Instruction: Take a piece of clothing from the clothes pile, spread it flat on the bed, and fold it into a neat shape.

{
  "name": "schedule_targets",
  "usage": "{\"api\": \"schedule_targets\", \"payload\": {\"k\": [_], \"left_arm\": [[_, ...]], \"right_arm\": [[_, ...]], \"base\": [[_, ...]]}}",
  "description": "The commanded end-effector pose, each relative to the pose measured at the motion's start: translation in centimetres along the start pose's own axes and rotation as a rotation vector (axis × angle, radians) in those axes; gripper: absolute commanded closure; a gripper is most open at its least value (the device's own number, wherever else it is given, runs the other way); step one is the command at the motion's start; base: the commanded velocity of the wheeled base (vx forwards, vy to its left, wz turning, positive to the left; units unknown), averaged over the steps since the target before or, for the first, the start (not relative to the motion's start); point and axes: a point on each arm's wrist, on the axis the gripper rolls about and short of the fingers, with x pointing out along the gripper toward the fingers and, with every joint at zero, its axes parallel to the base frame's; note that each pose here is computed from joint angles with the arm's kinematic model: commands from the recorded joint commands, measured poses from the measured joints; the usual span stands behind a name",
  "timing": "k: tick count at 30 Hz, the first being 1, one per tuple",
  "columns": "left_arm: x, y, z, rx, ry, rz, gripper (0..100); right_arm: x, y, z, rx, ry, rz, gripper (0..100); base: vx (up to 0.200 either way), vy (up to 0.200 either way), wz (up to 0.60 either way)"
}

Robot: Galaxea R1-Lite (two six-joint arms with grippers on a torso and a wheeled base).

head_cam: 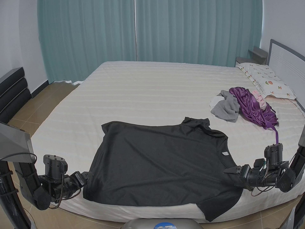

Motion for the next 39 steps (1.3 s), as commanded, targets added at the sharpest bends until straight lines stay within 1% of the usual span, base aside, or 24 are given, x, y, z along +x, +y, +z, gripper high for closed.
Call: {"api": "schedule_targets", "payload": {"k": [1, 6, 7, 8, 14, 15, 16, 20, 23, 29, 35, 36, 39], "left_arm": [[0.0, -0.1, 0.0, -0.001, -0.003, -0.003, 0], [-0.1, -0.4, 0.3, -0.048, -0.008, -0.035, 0], [-0.2, -0.5, 0.4, -0.066, -0.005, -0.059, 0], [-0.2, -0.6, 0.5, -0.07, -0.002, -0.065, 0], [-0.2, -0.7, 0.4, -0.069, 0.002, -0.071, 0], [-0.2, -0.7, 0.3, -0.067, 0.005, -0.07, 0], [-0.2, -0.6, 0.3, -0.066, 0.008, -0.069, 0], [-0.2, -0.8, -0.2, -0.053, 0.027, -0.071, 0], [-0.2, -0.8, -0.3, -0.052, 0.029, -0.07, 0], [-0.1, -0.8, -0.3, -0.057, 0.032, -0.067, 0], [-0.1, -0.7, -0.4, -0.06, 0.033, -0.066, 0], [-0.1, -0.7, -0.4, -0.06, 0.033, -0.066, 0], [-0.1, -0.8, -0.3, -0.063, 0.032, -0.067, 0]], "right_arm": [[-0.1, 0.0, 0.0, 0.0, -0.003, 0.002, 0], [-0.1, 0.1, 0.0, -0.002, -0.003, 0.003, 0], [-0.1, 0.1, 0.1, -0.004, -0.007, 0.007, 0], [-0.1, 0.2, 0.1, -0.006, -0.014, 0.012, 0], [0.3, 0.9, 0.6, 0.009, -0.056, 0.065, 0], [0.7, 1.6, 0.6, 0.003, -0.062, 0.094, 0], [1.1, 1.8, 0.6, 0.0, -0.061, 0.102, 0], [3.8, 3.1, 1.1, -0.035, -0.081, 0.093, 0], [5.4, 3.5, 1.8, -0.048, -0.105, 0.085, 0], [9.2, 5.6, 5.2, -0.049, -0.118, 0.09, 0], [12.4, 6.8, 7.4, -0.053, -0.124, 0.09, 0], [12.4, 6.8, 7.4, -0.053, -0.124, 0.09, 0], [14.2, 7.2, 8.8, -0.048, -0.145, 0.066, 0]], "base": [[0.0, 0.0, 0.0], [0.0, 0.0, 0.0], [0.0, 0.0, 0.0], [0.0, 0.0, 0.0], [0.2, 0.0, 0.0], [0.0, 0.0, 0.0], [0.0, 0.0, 0.0], [0.0, 0.0, 0.0], [0.0, 0.0, 0.0], [0.0, 0.0, 0.0], [0.0, 0.0, 0.0], [0.0, 0.0, 0.0], [0.0, 0.0, 0.0]]}}
